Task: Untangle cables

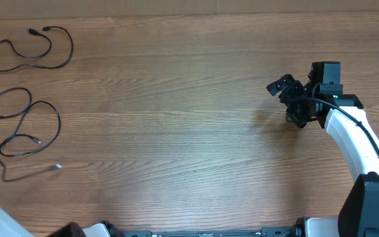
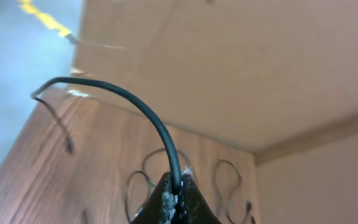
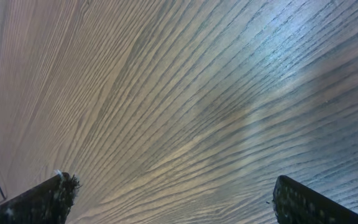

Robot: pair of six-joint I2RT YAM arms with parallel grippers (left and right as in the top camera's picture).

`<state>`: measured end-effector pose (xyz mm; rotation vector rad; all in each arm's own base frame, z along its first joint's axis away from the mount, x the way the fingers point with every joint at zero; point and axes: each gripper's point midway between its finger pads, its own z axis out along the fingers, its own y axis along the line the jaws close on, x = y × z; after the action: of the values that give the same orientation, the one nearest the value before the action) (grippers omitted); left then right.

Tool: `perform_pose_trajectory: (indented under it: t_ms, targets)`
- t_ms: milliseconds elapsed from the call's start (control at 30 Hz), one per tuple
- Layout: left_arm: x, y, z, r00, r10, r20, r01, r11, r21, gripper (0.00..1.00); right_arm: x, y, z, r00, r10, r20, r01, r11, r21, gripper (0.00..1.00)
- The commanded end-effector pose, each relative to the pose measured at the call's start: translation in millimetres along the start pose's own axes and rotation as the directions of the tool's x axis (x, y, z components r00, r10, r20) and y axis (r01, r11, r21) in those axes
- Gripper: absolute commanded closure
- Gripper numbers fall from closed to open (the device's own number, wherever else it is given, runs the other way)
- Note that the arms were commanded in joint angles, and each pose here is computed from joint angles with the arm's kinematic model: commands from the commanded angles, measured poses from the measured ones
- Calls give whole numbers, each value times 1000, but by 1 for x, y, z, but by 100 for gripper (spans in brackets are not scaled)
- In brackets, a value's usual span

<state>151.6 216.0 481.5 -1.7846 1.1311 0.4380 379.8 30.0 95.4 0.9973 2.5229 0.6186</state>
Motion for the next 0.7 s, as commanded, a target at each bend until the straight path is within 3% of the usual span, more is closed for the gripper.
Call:
perform_pose_trajectory:
  t_ms: [0, 233, 667]
  targets:
    - [3, 10, 29, 997, -51, -65, 46, 996, -82, 96, -8, 6, -4, 1000, -10, 26, 10, 1000, -10, 0]
    - [-18, 40, 50, 993, -120, -10, 116, 972, -205, 96, -8, 6, -4, 1000, -10, 26, 10, 1000, -10, 0]
    - [-1, 82, 106, 993, -109, -50, 75, 893, -445, 96, -8, 6, -4, 1000, -10, 26, 10, 1000, -10, 0]
